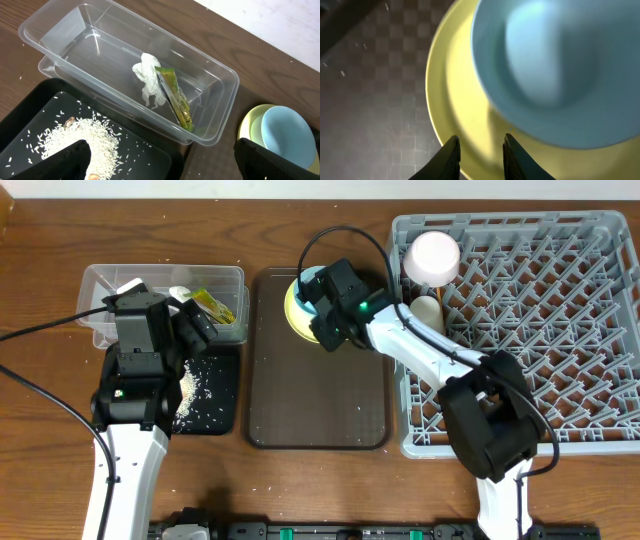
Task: Sort waste into correct bins and load items into the dishwasher rack
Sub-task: 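Move the right gripper to the blue bowl and grip its rim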
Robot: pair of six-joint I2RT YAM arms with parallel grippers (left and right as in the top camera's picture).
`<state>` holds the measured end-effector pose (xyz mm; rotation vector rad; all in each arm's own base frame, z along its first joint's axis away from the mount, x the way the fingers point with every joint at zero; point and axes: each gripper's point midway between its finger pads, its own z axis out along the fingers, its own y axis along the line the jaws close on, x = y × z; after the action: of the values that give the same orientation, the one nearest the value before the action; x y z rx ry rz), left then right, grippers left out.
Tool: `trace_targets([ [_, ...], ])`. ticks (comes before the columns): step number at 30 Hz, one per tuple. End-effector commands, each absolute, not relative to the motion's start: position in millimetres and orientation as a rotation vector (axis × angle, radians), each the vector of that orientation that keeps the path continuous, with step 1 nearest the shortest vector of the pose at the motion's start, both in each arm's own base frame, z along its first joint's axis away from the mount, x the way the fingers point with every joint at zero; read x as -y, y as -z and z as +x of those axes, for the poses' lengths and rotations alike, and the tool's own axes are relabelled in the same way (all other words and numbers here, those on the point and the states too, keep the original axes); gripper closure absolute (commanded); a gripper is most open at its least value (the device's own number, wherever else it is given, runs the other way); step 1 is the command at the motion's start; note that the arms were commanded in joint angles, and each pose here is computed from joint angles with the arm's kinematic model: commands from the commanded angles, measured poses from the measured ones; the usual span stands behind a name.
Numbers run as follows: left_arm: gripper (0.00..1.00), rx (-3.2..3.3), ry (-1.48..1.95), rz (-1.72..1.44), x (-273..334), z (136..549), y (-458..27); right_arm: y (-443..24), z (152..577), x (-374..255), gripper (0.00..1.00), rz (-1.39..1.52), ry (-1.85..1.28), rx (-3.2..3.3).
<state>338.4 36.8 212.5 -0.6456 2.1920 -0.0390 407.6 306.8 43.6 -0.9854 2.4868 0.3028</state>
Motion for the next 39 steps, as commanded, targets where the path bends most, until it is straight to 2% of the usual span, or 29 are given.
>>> trace_targets([
  [1,0.06,-2.181,0.024,-0.637,-39,340,-218,-31,395,-314,0.73,-0.998,-0.315,-2.540],
  [12,0.06,-2.181,0.024,-0.637,-39,340,-218,-23,361,-327,0.71,-1.104,-0.307,-2.586],
  [19,0.06,-2.181,0.024,-0.637,-39,340,-218,-55,359,-349,0.71,-1.133,-0.340,-2.508],
  [24,0.06,-2.181,0.024,-0.637,-39,340,-218,-92,385,-346,0.70,-1.128,-0.157,-2.368],
  [28,0.06,-2.181,0.024,-0.637,-39,340,-218,-111,411,-335,0.73,-1.069,-0.016,-2.302],
  [32,0.06,-2.181,0.024,-0.637,-39,340,-218,-113,424,-334,0.75,-1.087,-0.003,-2.252],
  [39,0.06,-2.181,0.024,-0.637,-39,340,-218,-95,432,-336,0.74,-1.093,-0.037,-2.259],
])
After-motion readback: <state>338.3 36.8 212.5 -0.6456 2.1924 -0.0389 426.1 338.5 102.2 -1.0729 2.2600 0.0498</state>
